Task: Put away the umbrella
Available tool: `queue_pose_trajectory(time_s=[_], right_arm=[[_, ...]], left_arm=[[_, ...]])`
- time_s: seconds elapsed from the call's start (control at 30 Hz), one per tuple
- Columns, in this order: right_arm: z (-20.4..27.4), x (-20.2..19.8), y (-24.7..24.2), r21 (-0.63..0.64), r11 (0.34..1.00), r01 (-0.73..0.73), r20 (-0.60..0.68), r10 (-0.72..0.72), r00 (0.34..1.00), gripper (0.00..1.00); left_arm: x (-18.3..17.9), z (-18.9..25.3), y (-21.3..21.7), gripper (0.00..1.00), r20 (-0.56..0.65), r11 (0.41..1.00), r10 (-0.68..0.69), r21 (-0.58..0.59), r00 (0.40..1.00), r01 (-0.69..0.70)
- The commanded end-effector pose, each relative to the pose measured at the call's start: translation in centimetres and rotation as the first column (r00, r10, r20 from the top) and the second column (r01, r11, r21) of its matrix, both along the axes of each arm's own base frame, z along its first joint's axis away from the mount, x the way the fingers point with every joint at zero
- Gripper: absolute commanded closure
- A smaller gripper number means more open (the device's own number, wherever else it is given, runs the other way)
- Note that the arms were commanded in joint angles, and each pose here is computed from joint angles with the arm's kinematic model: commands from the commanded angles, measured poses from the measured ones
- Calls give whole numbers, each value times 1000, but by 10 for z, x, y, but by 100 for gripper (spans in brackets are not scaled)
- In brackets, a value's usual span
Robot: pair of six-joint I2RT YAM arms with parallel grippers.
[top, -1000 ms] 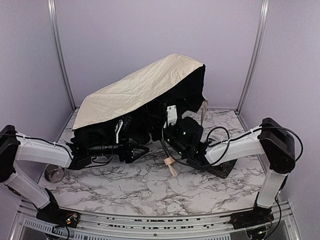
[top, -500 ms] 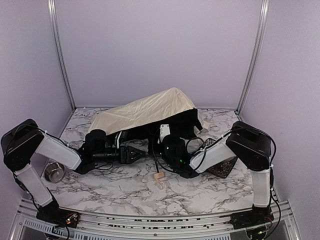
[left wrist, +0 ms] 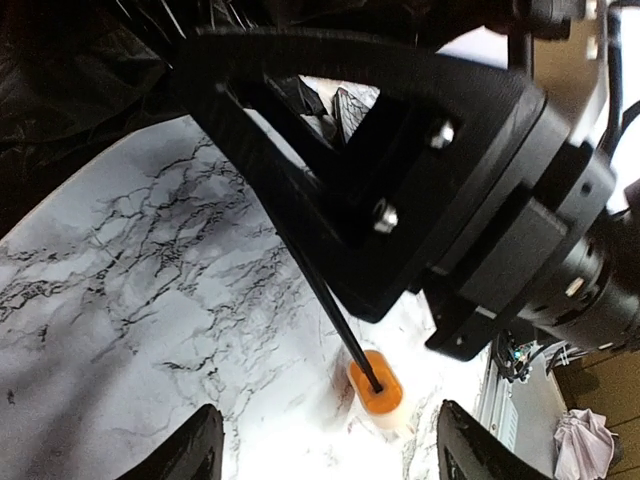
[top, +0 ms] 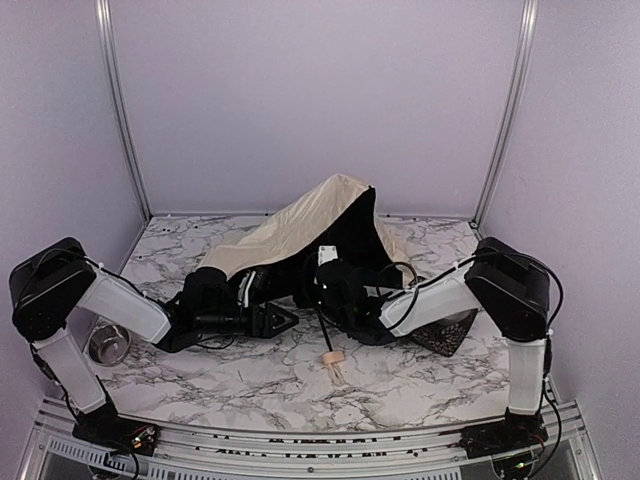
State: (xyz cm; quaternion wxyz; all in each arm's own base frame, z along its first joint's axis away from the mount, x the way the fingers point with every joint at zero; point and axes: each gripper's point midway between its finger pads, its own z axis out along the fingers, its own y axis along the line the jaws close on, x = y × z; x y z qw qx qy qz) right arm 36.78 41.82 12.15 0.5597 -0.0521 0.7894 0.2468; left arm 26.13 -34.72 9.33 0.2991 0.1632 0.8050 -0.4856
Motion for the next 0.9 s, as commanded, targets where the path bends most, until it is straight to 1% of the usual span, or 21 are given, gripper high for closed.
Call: queue_pose_trajectory(time_s=[0.0, 0.1, 0.2, 0.27, 0.37, 0.47, 0.53, 0.57, 0.6, 0.63, 0.7, 0.73, 0.83, 0.87], right_arm=[[23, 3, -12, -132, 991, 15, -70, -25, 997, 44], [12, 0, -29, -222, 975, 17, -119, -44, 992, 43], [1, 3, -47, -279, 960, 16, -182, -69, 981, 42], [-1, 12, -58, -318, 948, 23, -219, -97, 971, 38], [6, 20, -62, -404, 915, -1, -222, -97, 970, 31], [13, 23, -62, -494, 867, -63, -237, -65, 969, 30], [13, 20, -62, -525, 843, -118, -264, -30, 964, 30], [12, 17, -61, -529, 835, -154, -284, -3, 959, 26], [12, 14, -60, -526, 827, -196, -306, 30, 952, 10], [12, 9, -59, -523, 819, -234, -326, 61, 943, 2], [18, -1, -54, -508, 805, -306, -342, 138, 930, 0], [22, -9, -47, -480, 799, -363, -347, 207, 915, 0], [41, -30, -34, -415, 775, -477, -303, 377, 875, 6], [47, -32, -35, -409, 779, -476, -274, 393, 878, 8]], left_arm=[[6, 2, 2, 28, 21, 998, 52, 23, 998, -52], [10, -2, 11, 28, 53, 994, 83, 73, 995, -86], [13, -8, 14, 29, 49, 990, 92, 100, 995, -97], [13, -10, 14, 30, 45, 990, 96, 103, 994, -100], [15, -11, 14, 30, 50, 989, 99, 108, 994, -104], [18, -11, 15, 30, 65, 986, 105, 120, 992, -112], [20, -13, 17, 30, 76, 982, 119, 136, 990, -128], [22, -14, 19, 30, 81, 980, 125, 143, 989, -136], [23, -14, 19, 30, 84, 979, 131, 147, 988, -142], [24, -15, 20, 30, 85, 977, 134, 153, 987, -146], [28, -15, 22, 30, 94, 975, 145, 159, 985, -158], [30, -14, 22, 30, 101, 973, 151, 161, 983, -166], [39, -12, 24, 30, 127, 966, 172, 172, 977, -193], [42, -10, 25, 30, 140, 964, 179, 175, 974, -202]])
